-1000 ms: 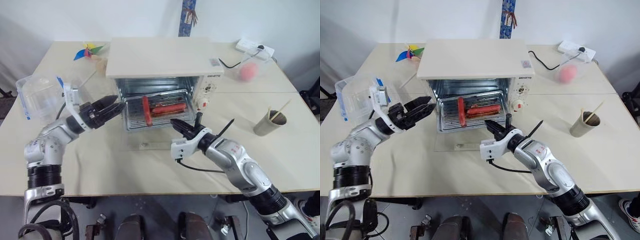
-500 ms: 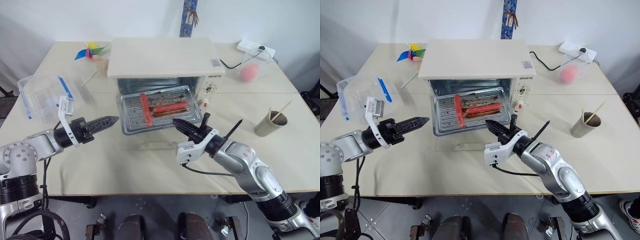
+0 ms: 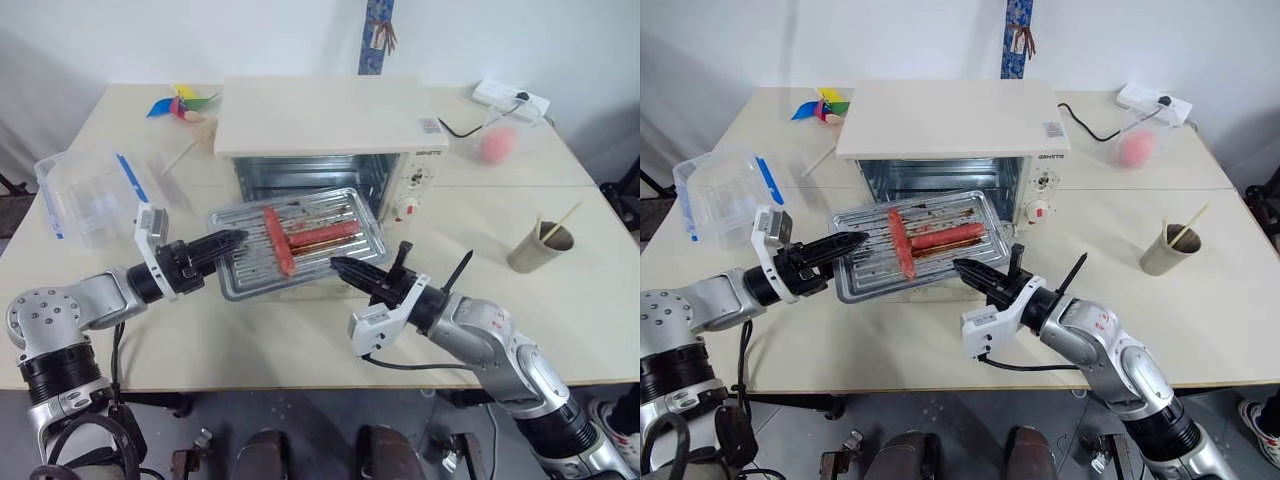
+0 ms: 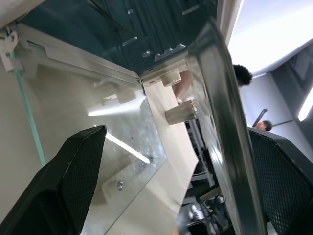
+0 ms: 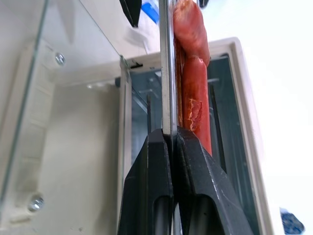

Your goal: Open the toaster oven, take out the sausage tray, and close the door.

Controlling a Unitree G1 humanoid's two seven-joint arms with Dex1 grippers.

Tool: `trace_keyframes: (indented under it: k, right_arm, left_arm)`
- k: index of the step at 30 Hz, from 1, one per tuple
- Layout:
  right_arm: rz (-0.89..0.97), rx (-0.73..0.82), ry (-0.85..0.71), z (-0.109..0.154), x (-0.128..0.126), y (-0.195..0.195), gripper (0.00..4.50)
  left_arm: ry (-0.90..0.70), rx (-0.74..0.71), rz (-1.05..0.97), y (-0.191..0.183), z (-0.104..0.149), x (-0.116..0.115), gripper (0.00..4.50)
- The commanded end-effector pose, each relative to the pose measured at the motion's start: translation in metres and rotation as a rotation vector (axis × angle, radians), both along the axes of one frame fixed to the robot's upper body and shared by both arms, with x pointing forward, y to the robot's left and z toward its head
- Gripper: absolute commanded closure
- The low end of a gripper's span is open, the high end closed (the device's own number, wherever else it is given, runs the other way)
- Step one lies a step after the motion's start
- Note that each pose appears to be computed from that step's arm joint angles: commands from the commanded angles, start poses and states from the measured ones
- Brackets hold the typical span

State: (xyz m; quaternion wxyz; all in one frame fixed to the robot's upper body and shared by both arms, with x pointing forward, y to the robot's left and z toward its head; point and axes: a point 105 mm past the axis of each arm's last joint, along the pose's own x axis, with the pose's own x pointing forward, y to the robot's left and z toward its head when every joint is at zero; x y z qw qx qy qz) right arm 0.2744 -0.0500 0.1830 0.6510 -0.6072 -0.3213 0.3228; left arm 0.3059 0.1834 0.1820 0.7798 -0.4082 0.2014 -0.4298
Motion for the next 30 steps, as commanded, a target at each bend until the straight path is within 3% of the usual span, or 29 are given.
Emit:
trace_keyframes:
  k: [1, 14, 17, 22, 28, 30]
  right_arm:
    - [0.040, 0.031, -0.067, 0.020, -0.010, 0.001, 4.50]
    - [0.058, 0.014, -0.040, 0.022, -0.008, 0.000, 4.50]
    - [0.059, 0.006, -0.037, 0.022, -0.007, 0.001, 4.50]
    - [0.088, -0.050, -0.013, 0.015, -0.011, 0.003, 3.17]
    - [0.135, -0.110, 0.078, 0.001, -0.020, 0.000, 1.21]
    - [0.135, -0.058, 0.126, 0.004, -0.020, -0.004, 0.57]
  left_arm:
    - [-0.001, -0.008, -0.037, -0.005, 0.003, -0.006, 0.76]
    - [0.086, -0.004, -0.062, -0.008, -0.013, -0.015, 4.46]
    - [0.104, -0.005, -0.060, -0.011, -0.018, -0.016, 4.49]
    - [0.141, -0.013, -0.064, -0.016, -0.028, -0.017, 4.50]
    - [0.179, -0.046, -0.067, -0.017, -0.034, -0.017, 4.50]
    - [0.191, -0.083, -0.053, -0.016, -0.036, -0.016, 4.50]
